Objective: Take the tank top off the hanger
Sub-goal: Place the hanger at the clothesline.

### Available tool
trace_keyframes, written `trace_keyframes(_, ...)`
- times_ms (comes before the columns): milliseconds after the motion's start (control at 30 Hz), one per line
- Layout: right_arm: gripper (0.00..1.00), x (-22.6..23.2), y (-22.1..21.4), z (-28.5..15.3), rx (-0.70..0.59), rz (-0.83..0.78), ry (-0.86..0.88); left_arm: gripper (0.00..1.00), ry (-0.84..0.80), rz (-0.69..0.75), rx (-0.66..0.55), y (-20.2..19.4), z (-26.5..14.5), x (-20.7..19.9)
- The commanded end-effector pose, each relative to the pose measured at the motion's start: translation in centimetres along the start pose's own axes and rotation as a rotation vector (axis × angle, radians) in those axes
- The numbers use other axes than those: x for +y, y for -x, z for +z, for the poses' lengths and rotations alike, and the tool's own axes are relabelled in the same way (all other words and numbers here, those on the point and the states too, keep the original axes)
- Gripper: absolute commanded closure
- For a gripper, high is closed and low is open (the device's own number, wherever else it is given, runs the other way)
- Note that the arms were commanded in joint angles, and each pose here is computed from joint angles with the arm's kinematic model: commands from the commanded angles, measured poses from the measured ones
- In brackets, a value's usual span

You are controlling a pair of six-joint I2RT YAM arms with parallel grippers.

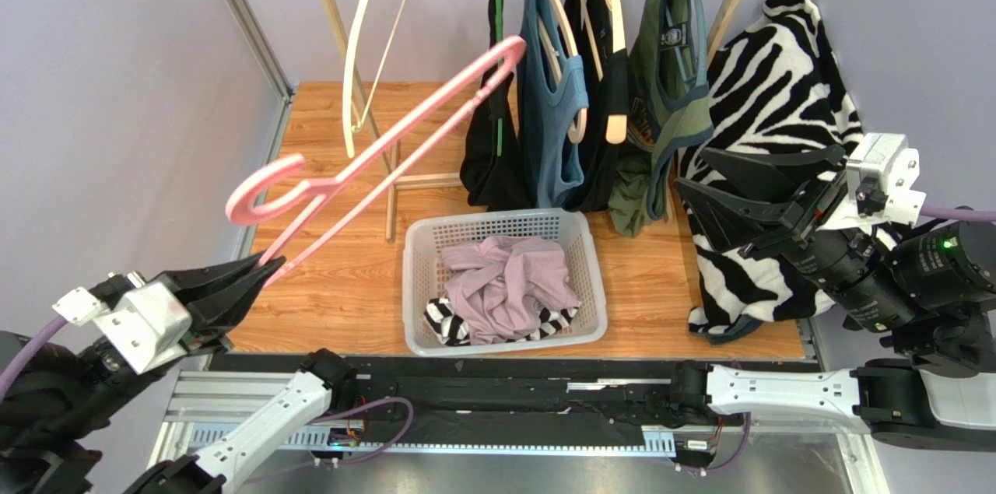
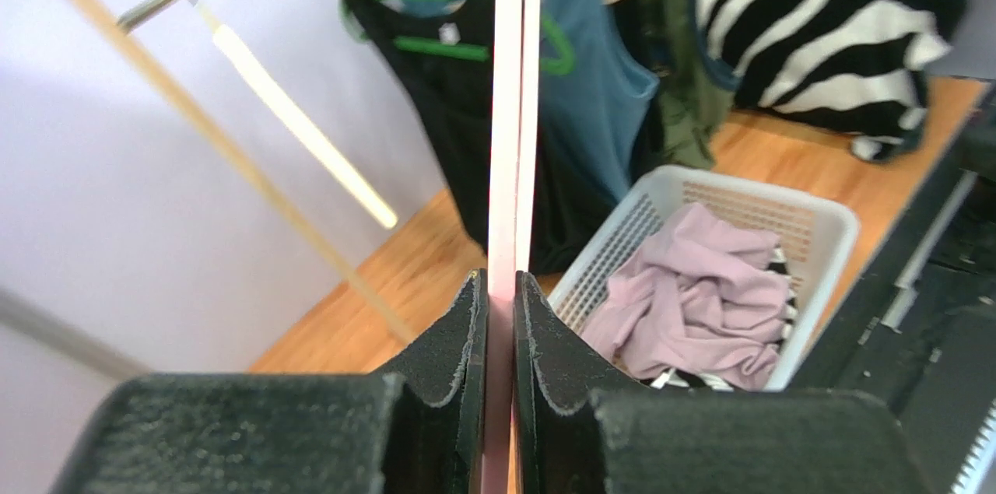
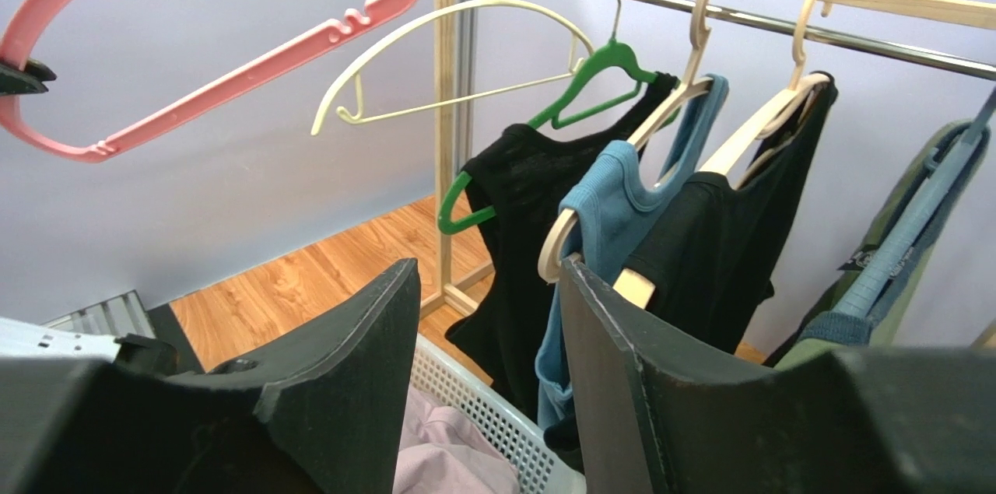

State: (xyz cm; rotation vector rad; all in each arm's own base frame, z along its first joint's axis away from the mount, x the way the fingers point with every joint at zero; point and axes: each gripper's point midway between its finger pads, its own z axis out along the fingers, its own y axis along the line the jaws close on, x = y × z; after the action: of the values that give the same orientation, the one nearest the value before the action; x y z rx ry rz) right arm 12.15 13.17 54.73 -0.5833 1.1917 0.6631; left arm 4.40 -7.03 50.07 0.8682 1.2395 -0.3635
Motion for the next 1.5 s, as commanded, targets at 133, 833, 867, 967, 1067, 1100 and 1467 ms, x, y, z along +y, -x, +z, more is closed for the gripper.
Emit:
trace_keyframes(133, 0.51, -0.7, -0.6, 1.5, 0.044, -0.003, -0.09, 1.0, 0.24, -0.244, 0.208, -6.4, 4.0, 2.9)
trace_keyframes(833, 0.53, -0.1, -3.1, 2.7, 0.142, 0.012, -0.122, 1.0, 0.343, -0.435, 0.395, -6.7, 14.0, 9.7)
trace_keyframes(867, 0.53, 0.0, -3.2, 2.8, 0.145, 0.012, -0.12, 1.0, 0.339, -0.45, 0.401, -6.9, 15.0, 10.0)
trace_keyframes(967, 0.53, 0.3, -3.5, 3.1, 0.154, 0.014, -0.113, 1.0, 0.315, -0.474, 0.384, -6.4, 16.8, 10.4)
trace_keyframes(1067, 0.54, 0.6, -4.0, 3.3, 0.165, 0.008, -0.106, 1.0, 0.308, -0.501, 0.387, -6.7, 18.5, 11.0)
trace_keyframes(1100, 0.54, 0.7, -4.2, 3.3, 0.17, 0.008, -0.105, 1.0, 0.31, -0.505, 0.389, -6.8, 19.0, 11.2)
trace_keyframes(1467, 0.54, 1.1, -6.0, 3.5, 0.201, -0.011, -0.099, 1.0, 0.385, -0.534, 0.367, -7.3, 22.9, 14.4)
